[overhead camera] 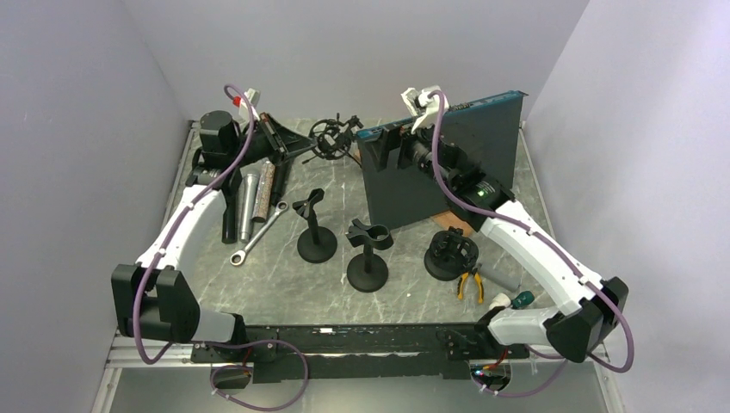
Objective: Remove the microphone from the stand
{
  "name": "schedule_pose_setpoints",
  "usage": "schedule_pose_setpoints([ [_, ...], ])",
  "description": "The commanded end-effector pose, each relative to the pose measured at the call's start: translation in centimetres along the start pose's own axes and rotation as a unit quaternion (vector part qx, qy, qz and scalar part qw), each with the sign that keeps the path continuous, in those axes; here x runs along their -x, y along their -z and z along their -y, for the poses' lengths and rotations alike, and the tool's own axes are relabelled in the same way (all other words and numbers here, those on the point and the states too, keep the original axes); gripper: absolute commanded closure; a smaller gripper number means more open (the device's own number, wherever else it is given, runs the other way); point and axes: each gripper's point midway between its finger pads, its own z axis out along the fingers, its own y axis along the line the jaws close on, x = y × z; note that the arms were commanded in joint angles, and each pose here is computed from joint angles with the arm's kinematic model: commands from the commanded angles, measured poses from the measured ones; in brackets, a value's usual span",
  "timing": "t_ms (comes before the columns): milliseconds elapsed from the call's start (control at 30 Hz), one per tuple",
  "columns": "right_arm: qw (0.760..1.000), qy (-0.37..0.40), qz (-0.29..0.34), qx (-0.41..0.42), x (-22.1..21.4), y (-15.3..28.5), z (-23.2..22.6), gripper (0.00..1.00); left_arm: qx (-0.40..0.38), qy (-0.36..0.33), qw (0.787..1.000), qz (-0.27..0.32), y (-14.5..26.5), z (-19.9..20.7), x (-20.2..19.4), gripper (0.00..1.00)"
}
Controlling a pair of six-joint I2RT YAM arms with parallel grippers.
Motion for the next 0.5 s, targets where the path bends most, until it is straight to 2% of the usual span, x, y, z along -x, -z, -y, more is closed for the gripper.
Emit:
schedule_pose_setpoints([
  [0,0.999,-0.001,0.015,0.050,2.3,-0.8,-2.0,0.00,-0.036,-0.012,0.999,0.011,1.6,5.0,0.7,1.00],
  [67,0.997,0.012,-0.008,0.074,1.6,-1.6,-3.0,0.00,-0.039,0.062,0.997,0.003,1.7,4.9,0.3,1.00],
  [233,0.996,0.032,-0.045,0.067,-0.1,-3.6,-2.7,0.00,-0.095,0.164,0.982,0.000,2.3,6.7,0.2,1.00],
  [333,0.996,0.033,-0.053,0.068,-0.4,-4.2,-2.7,0.00,-0.096,0.181,0.979,0.014,3.2,7.2,0.3,1.00],
  [467,0.993,0.029,-0.053,0.097,-0.7,-4.3,-3.8,0.00,-0.034,0.188,0.981,0.041,4.6,5.5,-0.1,1.00],
])
